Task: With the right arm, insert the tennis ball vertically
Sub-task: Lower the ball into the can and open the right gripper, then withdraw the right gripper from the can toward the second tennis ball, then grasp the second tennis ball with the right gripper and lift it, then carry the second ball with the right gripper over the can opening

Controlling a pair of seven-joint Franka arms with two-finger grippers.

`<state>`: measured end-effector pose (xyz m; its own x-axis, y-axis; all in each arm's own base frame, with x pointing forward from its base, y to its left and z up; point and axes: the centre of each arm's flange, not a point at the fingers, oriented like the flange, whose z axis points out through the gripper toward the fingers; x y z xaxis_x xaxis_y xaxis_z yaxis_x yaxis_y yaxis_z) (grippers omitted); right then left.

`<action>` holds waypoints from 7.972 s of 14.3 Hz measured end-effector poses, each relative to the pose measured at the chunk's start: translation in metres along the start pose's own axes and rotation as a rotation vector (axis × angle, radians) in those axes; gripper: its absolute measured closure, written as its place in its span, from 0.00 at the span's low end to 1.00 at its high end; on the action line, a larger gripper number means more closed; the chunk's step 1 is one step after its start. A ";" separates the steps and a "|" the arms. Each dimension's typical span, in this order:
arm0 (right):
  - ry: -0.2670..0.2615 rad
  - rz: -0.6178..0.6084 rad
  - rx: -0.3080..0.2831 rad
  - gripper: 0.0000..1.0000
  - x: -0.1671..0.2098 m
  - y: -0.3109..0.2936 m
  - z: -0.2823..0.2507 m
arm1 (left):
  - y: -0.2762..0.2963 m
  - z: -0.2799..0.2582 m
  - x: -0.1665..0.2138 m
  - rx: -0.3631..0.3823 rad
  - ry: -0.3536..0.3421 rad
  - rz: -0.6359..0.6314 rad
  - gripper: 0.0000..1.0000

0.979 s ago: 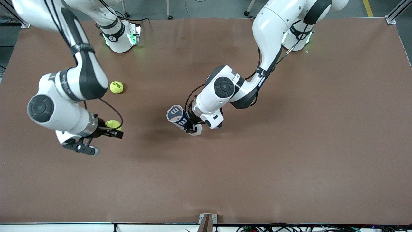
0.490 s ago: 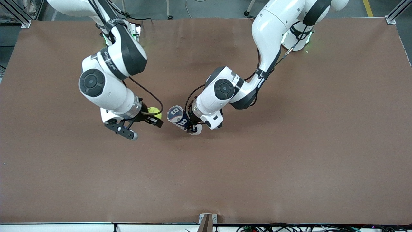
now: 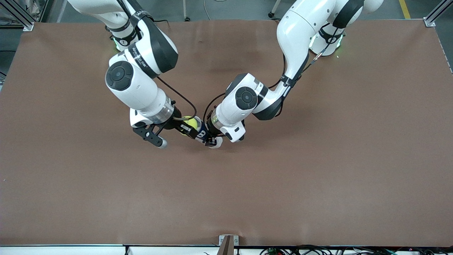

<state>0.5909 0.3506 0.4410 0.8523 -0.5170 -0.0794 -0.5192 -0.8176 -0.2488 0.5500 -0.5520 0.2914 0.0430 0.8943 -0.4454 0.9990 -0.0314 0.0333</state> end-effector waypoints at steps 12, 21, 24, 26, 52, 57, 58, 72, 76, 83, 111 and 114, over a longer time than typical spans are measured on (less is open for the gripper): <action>-0.024 0.010 -0.043 0.42 0.005 0.004 0.035 | 0.005 0.002 0.007 0.003 0.006 -0.011 0.33; -0.021 -0.014 -0.108 0.42 0.004 0.010 0.038 | 0.000 0.007 0.007 0.024 0.012 -0.007 0.33; -0.019 -0.019 -0.117 0.37 0.004 0.011 0.039 | 0.001 0.006 0.007 0.022 0.011 -0.008 0.33; -0.025 -0.020 -0.127 0.19 0.003 0.012 0.041 | 0.004 0.003 0.006 0.015 0.006 -0.009 0.33; -0.056 -0.440 -0.194 0.00 0.143 0.390 0.026 | 0.006 -0.001 0.005 0.009 0.001 0.003 0.25; -0.189 -0.419 -0.232 0.00 0.093 0.430 0.083 | 0.006 0.000 0.005 0.010 0.001 0.004 0.28; -0.210 -0.415 -0.238 0.00 0.085 0.437 0.090 | 0.006 0.000 0.005 0.010 0.001 0.004 0.28; -0.383 -0.380 -0.232 0.00 0.028 0.444 0.128 | 0.003 0.001 0.004 0.022 0.005 0.007 0.28; -0.385 -0.381 -0.229 0.00 0.026 0.441 0.129 | 0.003 0.001 0.003 0.022 0.005 0.007 0.28; -0.386 -0.356 -0.226 0.00 0.029 0.451 0.129 | 0.003 0.001 0.004 0.022 0.005 0.007 0.28; -0.404 -0.425 -0.200 0.43 0.144 0.344 -0.027 | 0.004 -0.001 0.002 0.019 0.001 0.008 0.28; -0.291 -0.437 -0.195 0.43 0.142 0.254 -0.088 | 0.004 -0.001 0.002 0.018 0.000 0.009 0.28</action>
<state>0.5748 0.0471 0.4515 0.9590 -0.0504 -0.2789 -0.0919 -0.9862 -0.1377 0.5541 -0.5500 0.2921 0.0515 0.8941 -0.4449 0.9987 -0.0472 0.0206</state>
